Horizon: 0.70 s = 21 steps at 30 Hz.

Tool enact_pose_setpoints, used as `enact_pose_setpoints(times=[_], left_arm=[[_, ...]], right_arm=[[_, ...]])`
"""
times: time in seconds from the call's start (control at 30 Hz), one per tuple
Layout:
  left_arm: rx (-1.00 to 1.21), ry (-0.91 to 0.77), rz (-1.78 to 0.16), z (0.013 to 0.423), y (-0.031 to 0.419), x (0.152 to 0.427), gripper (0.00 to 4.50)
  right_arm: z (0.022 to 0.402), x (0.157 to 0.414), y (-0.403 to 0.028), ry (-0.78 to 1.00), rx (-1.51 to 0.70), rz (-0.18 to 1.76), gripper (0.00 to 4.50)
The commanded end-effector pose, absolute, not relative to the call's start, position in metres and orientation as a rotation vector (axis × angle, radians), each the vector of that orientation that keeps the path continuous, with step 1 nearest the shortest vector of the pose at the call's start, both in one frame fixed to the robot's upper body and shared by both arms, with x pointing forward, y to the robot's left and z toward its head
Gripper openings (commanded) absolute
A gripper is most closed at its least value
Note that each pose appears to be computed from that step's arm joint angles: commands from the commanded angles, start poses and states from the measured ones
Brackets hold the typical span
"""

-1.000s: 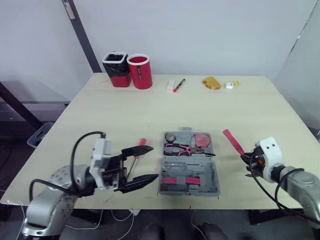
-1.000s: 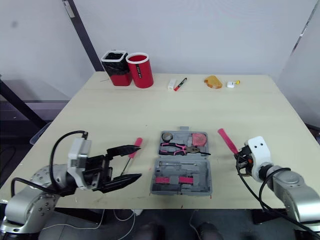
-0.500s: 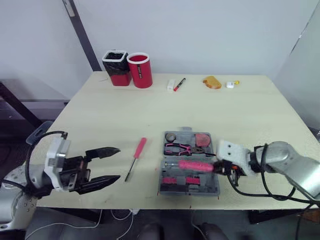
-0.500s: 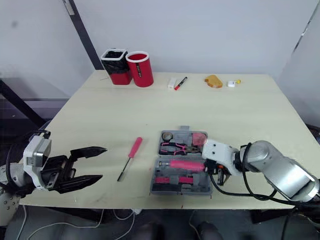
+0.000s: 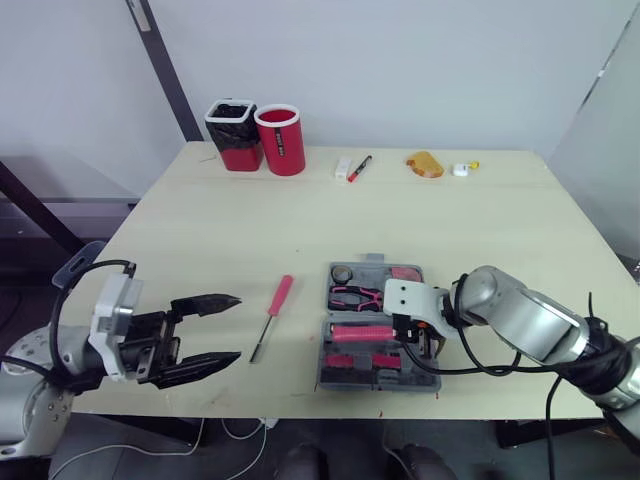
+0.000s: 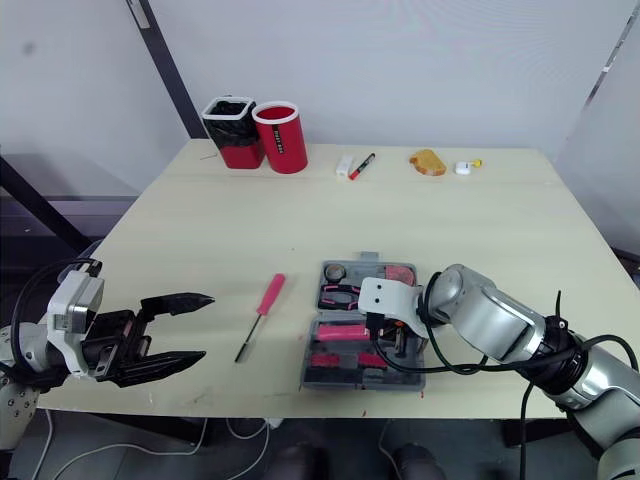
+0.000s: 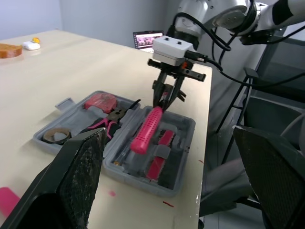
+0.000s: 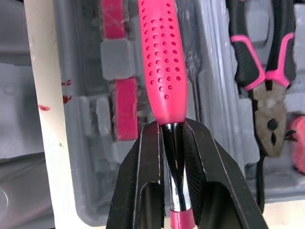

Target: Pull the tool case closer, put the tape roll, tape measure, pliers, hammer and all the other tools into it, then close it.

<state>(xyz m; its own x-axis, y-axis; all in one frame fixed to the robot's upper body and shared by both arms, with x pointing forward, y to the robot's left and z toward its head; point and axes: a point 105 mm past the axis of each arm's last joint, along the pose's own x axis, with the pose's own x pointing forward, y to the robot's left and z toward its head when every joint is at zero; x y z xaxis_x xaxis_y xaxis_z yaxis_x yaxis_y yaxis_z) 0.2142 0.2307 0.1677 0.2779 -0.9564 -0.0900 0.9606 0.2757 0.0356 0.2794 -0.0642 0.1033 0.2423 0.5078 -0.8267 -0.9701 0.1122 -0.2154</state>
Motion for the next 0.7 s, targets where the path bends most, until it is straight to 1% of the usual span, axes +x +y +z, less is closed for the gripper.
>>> enact_pose_setpoints(times=[0.03, 0.7], left_arm=[[0.121, 0.041, -1.307, 0.173, 0.226, 0.214, 4.50], [0.131, 0.044, -1.291, 0.171, 0.220, 0.214, 4.50]], right_arm=[[0.102, 0.280, -0.061, 0.663, -0.896, 1.202, 0.09], [0.077, 0.288, -0.045, 0.719, -0.869, 1.194, 0.09]])
